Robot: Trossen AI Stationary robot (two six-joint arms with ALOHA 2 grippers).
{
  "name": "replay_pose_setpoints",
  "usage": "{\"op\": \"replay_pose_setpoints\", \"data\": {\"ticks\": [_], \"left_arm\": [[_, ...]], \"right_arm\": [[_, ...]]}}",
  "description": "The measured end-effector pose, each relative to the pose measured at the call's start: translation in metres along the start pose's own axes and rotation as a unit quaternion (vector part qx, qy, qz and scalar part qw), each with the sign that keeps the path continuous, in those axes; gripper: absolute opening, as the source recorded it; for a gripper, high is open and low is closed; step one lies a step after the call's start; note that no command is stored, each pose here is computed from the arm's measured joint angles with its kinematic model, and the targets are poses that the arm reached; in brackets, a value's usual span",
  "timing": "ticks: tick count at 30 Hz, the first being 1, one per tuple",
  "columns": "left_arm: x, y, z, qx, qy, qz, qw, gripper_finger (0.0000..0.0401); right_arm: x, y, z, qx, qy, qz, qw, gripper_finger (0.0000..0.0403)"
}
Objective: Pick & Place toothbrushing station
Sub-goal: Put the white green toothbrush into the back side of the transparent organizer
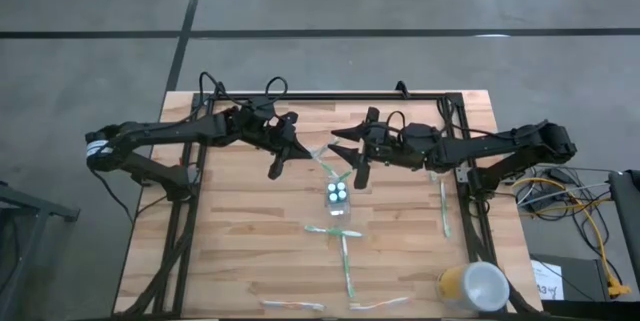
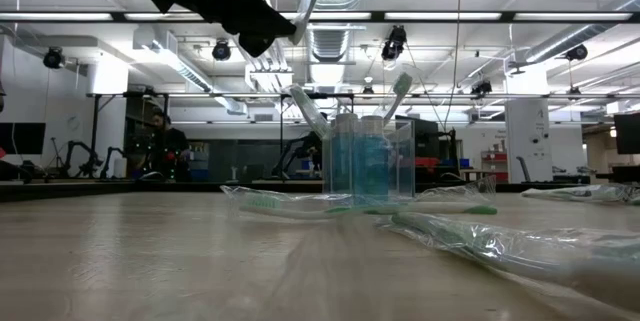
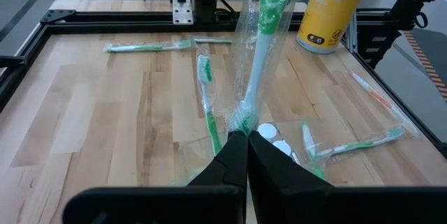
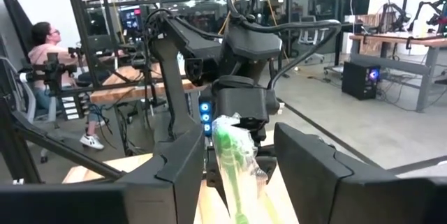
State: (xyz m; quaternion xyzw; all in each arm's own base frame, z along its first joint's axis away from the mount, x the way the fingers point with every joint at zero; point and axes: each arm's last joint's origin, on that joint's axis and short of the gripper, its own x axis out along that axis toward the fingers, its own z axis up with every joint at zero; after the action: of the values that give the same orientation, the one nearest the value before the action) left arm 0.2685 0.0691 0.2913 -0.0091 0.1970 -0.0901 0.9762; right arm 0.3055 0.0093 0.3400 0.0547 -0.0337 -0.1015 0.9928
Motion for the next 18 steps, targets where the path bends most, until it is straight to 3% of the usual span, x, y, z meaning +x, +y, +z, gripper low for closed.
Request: {"op": "replay_pose_setpoints", "data": {"ticks": [18], "left_arm": [[0.0000,-0.0001,0.0000,-0.004,0.000,-0.001,1.000,0.0005]], "right_arm": [[-0.0048,-0.0007,0.0068,-0.023,-0.011,0.001,1.000,0.0127]]}}
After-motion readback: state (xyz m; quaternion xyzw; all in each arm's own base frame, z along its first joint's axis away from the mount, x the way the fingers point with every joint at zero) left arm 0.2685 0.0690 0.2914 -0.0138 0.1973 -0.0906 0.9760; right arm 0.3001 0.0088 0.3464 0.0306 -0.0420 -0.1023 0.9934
